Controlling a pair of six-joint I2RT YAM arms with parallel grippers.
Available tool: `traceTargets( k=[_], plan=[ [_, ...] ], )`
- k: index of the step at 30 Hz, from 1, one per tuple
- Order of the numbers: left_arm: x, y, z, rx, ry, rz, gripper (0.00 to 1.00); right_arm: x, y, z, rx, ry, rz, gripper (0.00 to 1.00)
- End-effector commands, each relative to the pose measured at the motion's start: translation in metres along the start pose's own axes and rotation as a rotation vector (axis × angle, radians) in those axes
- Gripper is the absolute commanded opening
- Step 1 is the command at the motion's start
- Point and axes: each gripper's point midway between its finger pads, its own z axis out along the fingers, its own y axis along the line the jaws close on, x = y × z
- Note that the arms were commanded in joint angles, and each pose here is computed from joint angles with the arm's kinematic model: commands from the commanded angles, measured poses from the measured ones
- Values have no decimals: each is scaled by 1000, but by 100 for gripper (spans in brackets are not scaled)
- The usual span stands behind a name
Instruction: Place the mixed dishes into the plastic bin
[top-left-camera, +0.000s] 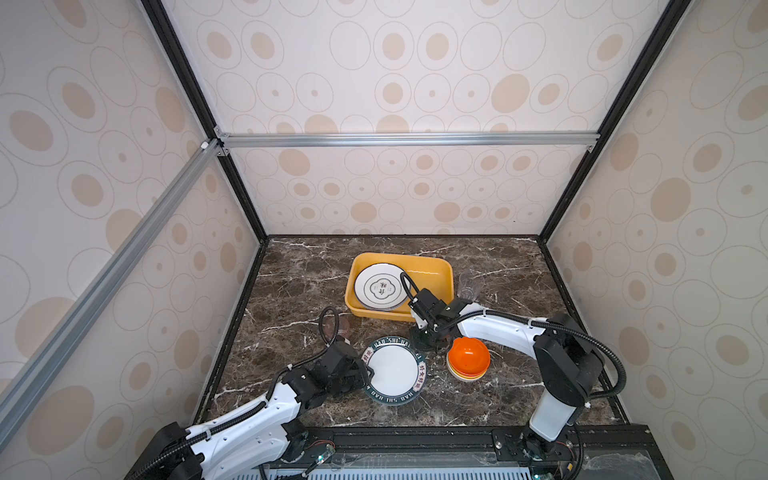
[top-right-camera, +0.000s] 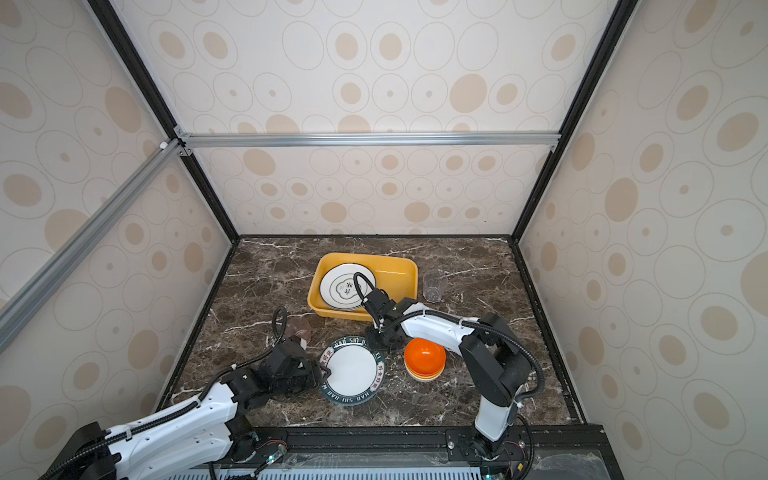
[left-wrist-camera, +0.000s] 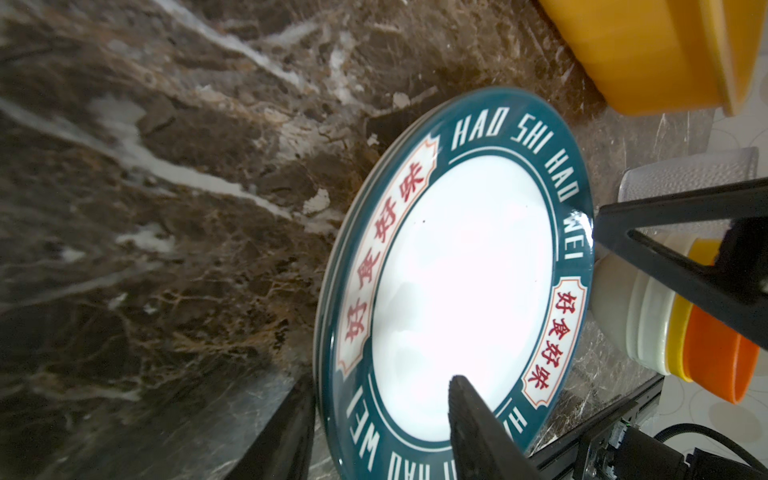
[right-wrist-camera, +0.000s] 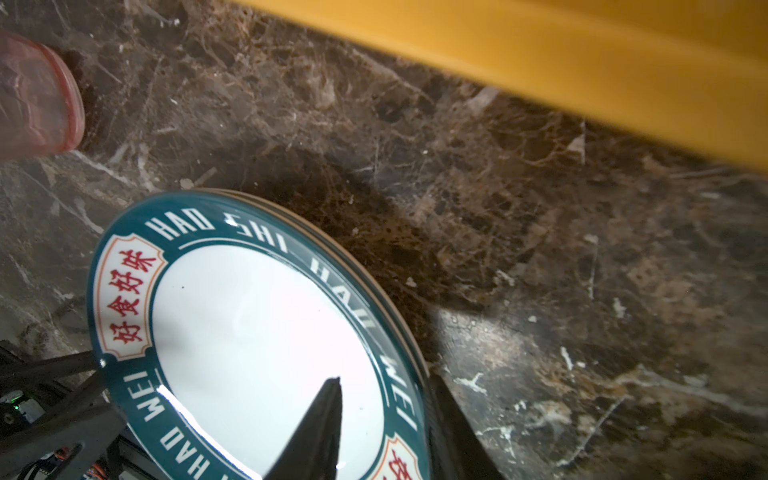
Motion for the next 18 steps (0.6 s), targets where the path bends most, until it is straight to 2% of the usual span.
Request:
traceTargets(
  k=[1, 18],
  plan=[
    [-1, -2, 1, 5, -9, -3, 52, 0, 1, -7, 11, -7, -8, 36],
    [0, -1, 1, 4, -7, -5, 52, 8, 3, 8, -13, 39, 1, 34]
  ],
)
